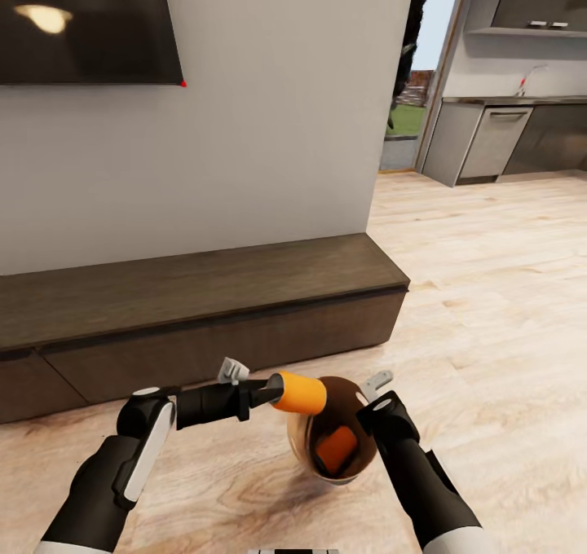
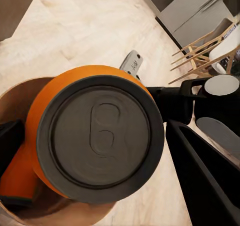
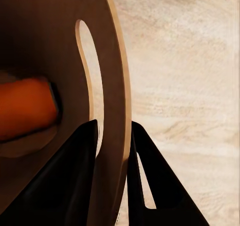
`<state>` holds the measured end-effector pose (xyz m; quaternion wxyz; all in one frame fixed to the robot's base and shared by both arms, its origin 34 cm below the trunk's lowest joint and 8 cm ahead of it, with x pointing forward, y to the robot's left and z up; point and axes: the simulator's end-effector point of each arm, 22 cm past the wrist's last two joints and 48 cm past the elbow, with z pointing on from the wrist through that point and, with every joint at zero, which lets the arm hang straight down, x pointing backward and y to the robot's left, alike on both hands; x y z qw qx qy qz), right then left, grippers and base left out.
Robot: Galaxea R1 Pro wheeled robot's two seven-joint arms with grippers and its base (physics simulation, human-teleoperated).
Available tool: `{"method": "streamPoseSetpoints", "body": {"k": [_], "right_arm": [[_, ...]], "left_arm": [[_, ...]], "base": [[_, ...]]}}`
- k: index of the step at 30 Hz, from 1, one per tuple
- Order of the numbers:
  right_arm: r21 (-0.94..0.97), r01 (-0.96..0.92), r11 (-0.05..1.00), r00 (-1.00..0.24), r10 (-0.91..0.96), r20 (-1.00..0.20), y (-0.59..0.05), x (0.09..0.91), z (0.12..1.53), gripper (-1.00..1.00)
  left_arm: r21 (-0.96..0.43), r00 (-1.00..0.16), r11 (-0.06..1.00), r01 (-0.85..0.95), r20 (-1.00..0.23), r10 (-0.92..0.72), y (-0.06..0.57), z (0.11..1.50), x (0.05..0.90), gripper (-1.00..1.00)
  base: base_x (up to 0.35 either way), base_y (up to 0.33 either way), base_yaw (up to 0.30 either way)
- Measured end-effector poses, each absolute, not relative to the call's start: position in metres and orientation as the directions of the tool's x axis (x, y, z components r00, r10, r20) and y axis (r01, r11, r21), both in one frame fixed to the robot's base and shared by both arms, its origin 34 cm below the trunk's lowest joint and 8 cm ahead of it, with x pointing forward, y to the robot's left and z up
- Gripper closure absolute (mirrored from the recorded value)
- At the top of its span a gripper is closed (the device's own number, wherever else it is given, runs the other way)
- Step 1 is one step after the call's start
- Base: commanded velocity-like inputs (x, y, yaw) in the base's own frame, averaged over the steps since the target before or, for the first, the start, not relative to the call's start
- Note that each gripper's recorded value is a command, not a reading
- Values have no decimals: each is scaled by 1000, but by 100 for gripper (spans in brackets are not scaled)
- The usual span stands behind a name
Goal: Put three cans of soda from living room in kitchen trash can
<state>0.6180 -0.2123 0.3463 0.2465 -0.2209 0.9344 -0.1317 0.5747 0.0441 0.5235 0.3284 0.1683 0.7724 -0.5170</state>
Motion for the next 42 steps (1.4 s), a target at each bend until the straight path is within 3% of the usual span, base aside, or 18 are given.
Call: {"method": "streamPoseSetpoints", "body": {"k": [31,33,42], "right_arm": [[-344,-348,872,-791,-470,-392,-204,614,344,100],[-343,-346,874,-788,-469,-399,-202,616,347,100],[-333,-346,877,-804,-460,-377,-197,609,344,100]], "left_arm": [[-682,-727,418,600,-683,-71,43,505,573,100],[-777,-854,450,440,-516,-57,48,424,549,100],[-761,-865,493,422,-501,-34,37,408,547,100]], "base": [[0,0,0],[0,0,0],[0,0,0]]}}
